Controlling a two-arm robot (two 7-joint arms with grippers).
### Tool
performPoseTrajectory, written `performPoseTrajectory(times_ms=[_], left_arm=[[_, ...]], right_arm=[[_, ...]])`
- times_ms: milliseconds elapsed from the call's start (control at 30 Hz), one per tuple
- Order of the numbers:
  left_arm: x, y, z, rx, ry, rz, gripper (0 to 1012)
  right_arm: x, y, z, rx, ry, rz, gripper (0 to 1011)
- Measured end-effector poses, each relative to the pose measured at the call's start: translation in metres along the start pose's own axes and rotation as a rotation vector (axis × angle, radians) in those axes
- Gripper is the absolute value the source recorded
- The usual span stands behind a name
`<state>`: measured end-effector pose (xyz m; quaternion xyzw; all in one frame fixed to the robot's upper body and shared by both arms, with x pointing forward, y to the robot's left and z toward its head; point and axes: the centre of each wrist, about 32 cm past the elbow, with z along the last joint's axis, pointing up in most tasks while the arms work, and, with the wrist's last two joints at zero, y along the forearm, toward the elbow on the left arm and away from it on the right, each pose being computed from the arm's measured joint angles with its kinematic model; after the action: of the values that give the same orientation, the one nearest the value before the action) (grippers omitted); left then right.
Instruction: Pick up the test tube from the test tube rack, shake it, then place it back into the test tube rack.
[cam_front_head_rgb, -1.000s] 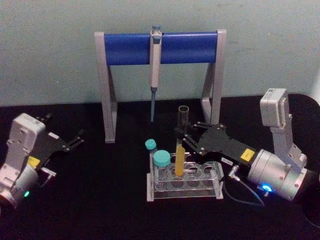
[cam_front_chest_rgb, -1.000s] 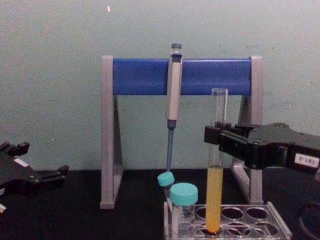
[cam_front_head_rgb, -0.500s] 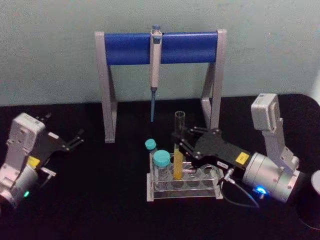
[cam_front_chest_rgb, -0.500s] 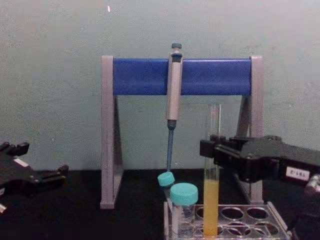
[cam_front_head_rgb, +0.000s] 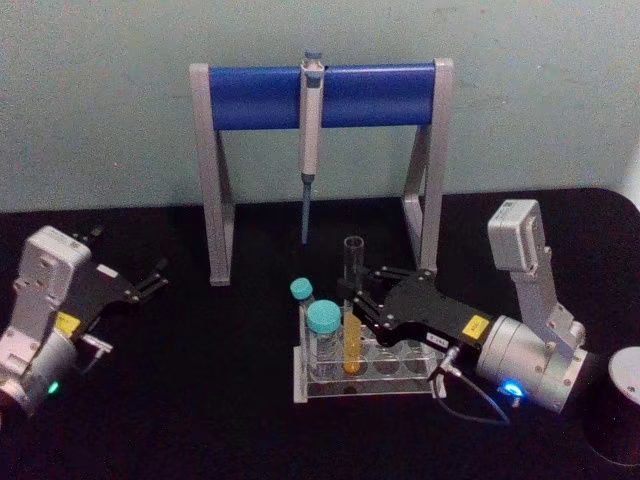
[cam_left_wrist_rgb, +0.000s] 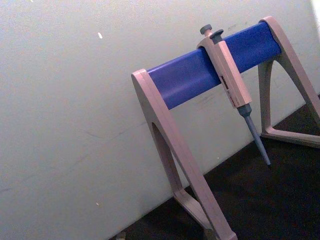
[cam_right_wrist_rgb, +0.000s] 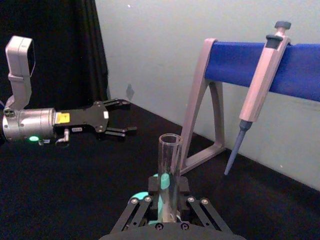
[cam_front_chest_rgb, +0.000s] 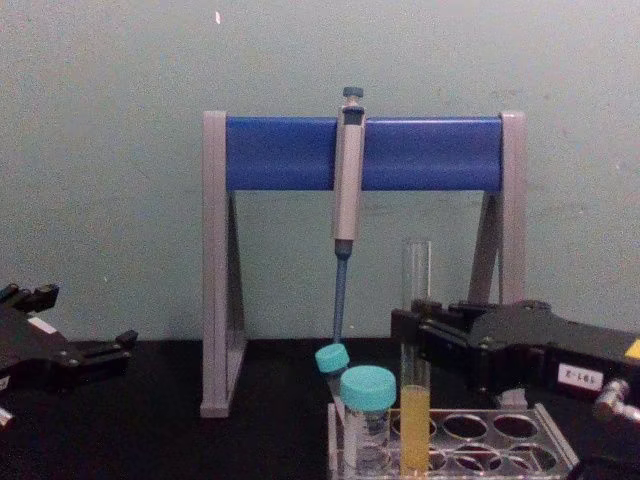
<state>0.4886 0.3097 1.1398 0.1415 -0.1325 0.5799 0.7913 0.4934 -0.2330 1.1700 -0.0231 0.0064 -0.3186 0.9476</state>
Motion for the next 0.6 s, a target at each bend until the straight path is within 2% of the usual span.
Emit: performPoseTrajectory(times_ms=[600], left_arm=[[0.0000, 0.0000, 0.0000, 0.000, 0.000, 0.000, 1001]], right_arm=[[-0.0017, 0.0030, -0.0104, -0.026, 0.022, -0.004, 229]])
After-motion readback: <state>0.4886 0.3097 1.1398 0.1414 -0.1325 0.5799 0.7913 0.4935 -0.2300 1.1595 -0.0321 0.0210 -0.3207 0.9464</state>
